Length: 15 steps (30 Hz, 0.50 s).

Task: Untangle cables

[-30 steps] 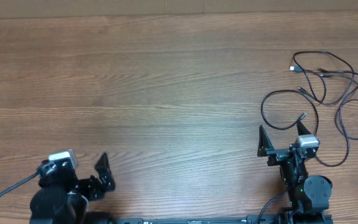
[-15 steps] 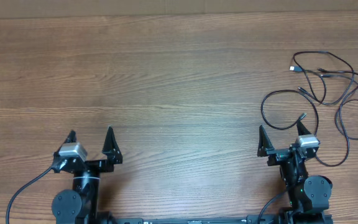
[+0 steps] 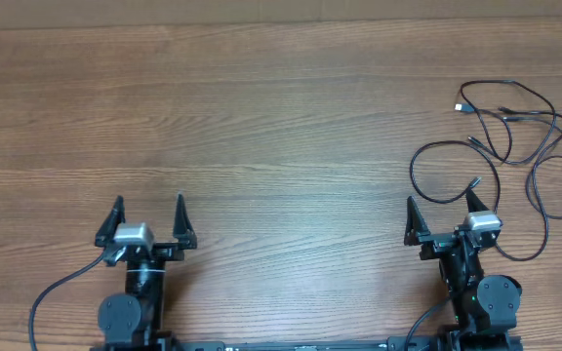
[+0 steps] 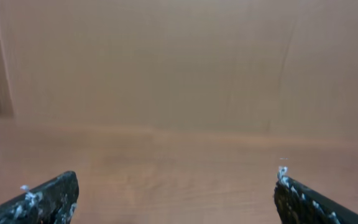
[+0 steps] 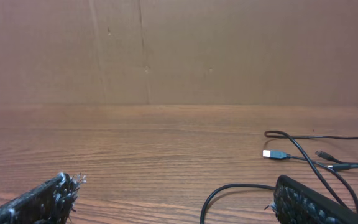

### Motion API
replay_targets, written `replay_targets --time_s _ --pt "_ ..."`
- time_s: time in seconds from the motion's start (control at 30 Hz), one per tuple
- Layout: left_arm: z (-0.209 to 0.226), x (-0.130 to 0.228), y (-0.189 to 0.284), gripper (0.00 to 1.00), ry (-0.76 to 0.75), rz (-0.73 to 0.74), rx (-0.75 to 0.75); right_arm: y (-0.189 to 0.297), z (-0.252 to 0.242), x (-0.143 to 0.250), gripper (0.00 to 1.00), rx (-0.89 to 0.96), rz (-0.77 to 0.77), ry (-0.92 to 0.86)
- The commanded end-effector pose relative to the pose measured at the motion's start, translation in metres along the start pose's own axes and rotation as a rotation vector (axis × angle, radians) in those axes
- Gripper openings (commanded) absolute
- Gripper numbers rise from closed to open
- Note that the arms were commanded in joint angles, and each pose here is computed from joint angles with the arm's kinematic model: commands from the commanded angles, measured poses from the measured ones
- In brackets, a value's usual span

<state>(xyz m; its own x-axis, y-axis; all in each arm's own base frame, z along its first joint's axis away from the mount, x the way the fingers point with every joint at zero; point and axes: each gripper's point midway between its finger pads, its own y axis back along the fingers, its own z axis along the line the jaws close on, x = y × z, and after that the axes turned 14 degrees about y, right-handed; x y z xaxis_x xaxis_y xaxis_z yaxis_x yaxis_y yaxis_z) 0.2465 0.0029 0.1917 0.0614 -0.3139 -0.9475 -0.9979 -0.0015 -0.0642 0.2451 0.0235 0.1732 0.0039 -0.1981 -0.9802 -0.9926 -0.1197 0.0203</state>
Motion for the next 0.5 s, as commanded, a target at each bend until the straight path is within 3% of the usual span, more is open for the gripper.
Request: replay_targets --time_s 0.0,0.47 --pt "0.0100 0.0298 0.0022 1.00 -0.036 0.118 -0.034 -0.0002 0.0003 0.0030 1.00 0.003 0.001 -0.001" --pt "0.0100 0.0338 0.0026 1.00 -0.031 0.135 -0.034 -0.0002 0.0003 0.0030 1.00 0.003 0.001 -0.001"
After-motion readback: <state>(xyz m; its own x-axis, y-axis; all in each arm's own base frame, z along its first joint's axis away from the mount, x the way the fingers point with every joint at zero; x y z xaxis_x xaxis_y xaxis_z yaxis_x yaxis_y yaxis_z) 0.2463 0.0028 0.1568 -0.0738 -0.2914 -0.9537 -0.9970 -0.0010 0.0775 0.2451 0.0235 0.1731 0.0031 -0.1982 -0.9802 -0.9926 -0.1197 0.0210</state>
